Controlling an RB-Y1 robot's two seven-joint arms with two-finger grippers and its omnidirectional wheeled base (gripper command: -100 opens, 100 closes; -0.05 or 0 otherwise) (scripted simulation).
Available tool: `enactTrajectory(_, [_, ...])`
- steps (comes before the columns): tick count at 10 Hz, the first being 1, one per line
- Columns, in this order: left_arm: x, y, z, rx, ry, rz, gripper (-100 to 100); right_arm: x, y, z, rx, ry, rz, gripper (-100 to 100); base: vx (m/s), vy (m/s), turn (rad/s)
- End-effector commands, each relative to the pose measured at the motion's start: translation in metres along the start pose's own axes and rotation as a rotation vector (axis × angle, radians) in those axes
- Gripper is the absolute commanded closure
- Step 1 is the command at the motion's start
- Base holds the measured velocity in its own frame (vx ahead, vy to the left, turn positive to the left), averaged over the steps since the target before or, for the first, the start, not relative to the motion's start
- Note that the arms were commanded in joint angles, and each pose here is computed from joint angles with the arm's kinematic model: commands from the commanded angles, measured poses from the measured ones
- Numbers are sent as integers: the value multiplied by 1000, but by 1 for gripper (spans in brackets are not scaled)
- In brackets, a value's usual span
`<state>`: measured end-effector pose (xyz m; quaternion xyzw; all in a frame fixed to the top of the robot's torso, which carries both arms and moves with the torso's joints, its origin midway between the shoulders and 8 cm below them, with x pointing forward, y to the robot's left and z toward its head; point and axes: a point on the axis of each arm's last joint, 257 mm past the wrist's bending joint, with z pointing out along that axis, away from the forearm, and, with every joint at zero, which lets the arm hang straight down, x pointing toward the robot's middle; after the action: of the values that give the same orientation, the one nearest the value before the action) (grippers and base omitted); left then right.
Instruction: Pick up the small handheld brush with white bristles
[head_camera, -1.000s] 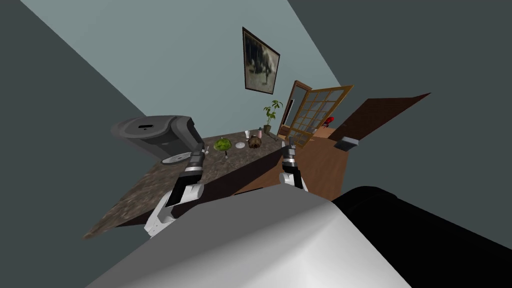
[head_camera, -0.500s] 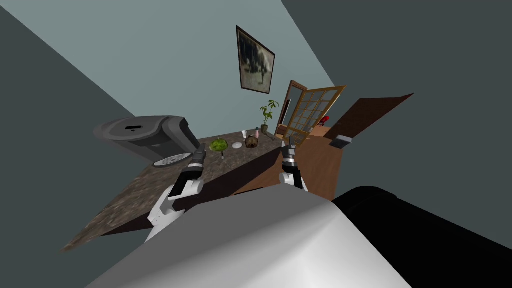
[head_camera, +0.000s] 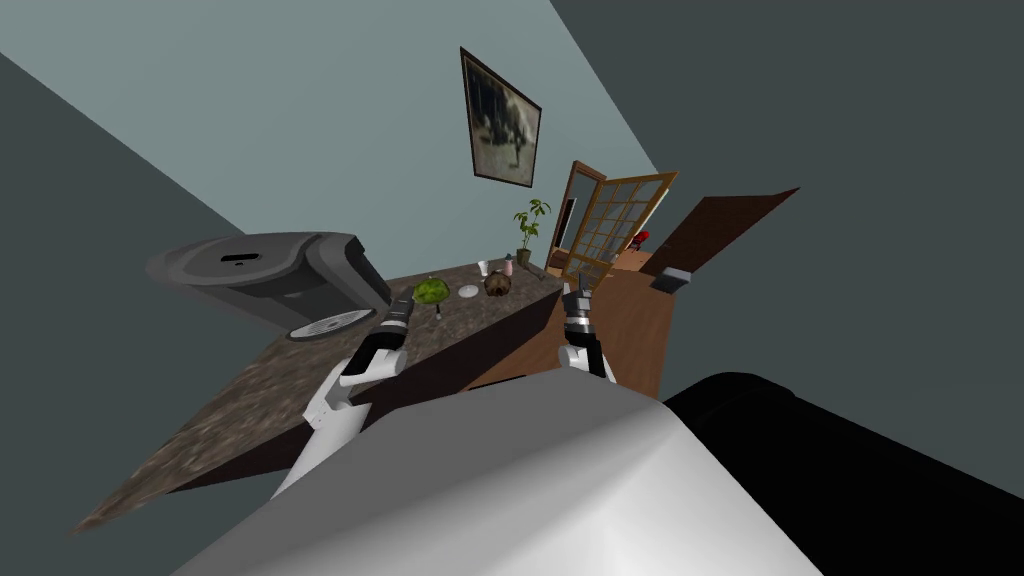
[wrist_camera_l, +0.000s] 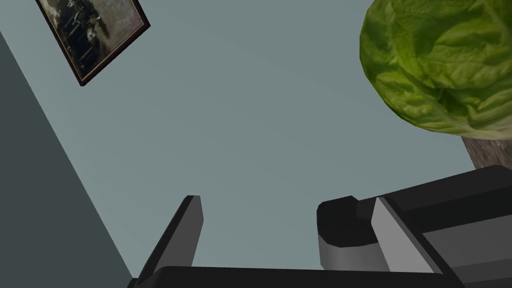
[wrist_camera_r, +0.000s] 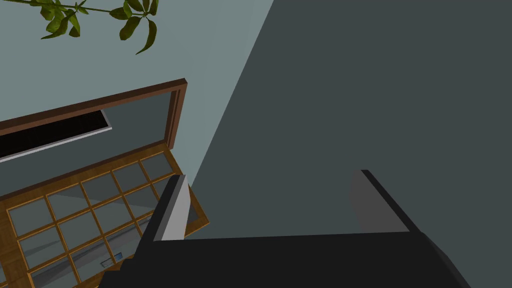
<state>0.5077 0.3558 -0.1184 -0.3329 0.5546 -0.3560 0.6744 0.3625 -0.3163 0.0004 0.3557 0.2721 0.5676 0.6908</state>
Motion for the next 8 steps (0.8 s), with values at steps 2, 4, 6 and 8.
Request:
enactTrajectory(2, [-5, 23, 18, -75, 22, 31, -100, 0, 0, 0, 0, 0, 0, 0, -18, -34, -102])
enactTrajectory(4, [-2, 35, 17, -117, 35, 30, -100, 0, 0, 0, 0, 0, 0, 0, -13, -25, -22])
enactTrajectory(6, [-4, 55, 29, -184, 53, 45, -100, 0, 0, 0, 0, 0, 0, 0, -12, -27, -99])
enactTrajectory(8, [-8, 73, 40, -248, 69, 56, -100, 0, 0, 0, 0, 0, 0, 0, -25, -25, -88])
